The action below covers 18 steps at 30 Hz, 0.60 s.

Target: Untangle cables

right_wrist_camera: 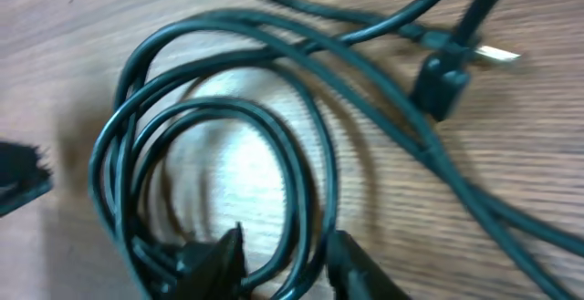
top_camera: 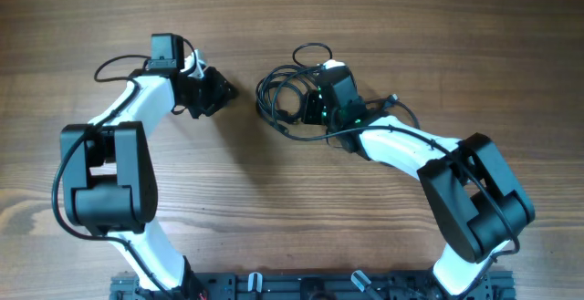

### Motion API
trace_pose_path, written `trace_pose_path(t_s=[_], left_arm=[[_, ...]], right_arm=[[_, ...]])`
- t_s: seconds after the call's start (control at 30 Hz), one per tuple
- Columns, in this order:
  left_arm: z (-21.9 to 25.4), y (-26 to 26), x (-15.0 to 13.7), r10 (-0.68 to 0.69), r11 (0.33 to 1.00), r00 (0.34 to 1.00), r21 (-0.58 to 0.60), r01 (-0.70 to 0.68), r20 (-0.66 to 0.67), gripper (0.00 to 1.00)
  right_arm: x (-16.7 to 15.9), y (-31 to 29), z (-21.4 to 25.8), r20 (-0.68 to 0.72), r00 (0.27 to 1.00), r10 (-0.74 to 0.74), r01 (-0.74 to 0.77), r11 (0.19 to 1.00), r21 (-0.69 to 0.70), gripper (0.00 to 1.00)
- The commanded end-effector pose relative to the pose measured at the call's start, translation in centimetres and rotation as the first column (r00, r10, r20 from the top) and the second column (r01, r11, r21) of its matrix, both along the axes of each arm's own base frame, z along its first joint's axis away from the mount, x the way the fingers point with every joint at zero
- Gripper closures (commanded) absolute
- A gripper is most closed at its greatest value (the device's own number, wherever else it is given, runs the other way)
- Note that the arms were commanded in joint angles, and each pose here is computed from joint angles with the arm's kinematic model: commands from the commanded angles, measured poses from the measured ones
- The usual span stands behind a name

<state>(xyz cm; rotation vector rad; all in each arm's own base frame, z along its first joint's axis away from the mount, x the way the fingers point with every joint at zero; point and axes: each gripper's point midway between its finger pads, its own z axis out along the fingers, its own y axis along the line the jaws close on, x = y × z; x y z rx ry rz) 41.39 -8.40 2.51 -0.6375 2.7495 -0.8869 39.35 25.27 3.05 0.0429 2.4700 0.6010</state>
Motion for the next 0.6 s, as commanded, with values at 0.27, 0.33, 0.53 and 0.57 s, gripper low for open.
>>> trace_pose_path(t_s=[0.27,0.33,0.53,0.57], left_arm=[[1.3,0.1,0.8,0.007,1.000,0.999,0.007,-0.007,0.038,0.63],[1.3,0.1,0.8,0.007,1.000,0.999,0.007,-0.007,0.038,0.65],[1.3,0.1,0.8,0.006,1.000,0.999,0.008,-0.006,0.038,0.79],[1.3,0.1,0.8,0.006,1.000,0.999,0.008,-0.006,0.038,0.83]], right_arm=[[-0.4,3.8,8.2,0.098,0.985,0.144,-0.161,0.966,0.204,0.59],[-0.4,3.6,7.5,0.084,0.987,0.139,-0.153,0.969,0.195,0.57],[-0.2,3.5,6.6,0.075,0.988,0.138,-0.150,0.972,0.183,0.67],[0.2,3.5,7.0,0.095,0.987,0.133,-0.149,0.970,0.193,0.76]])
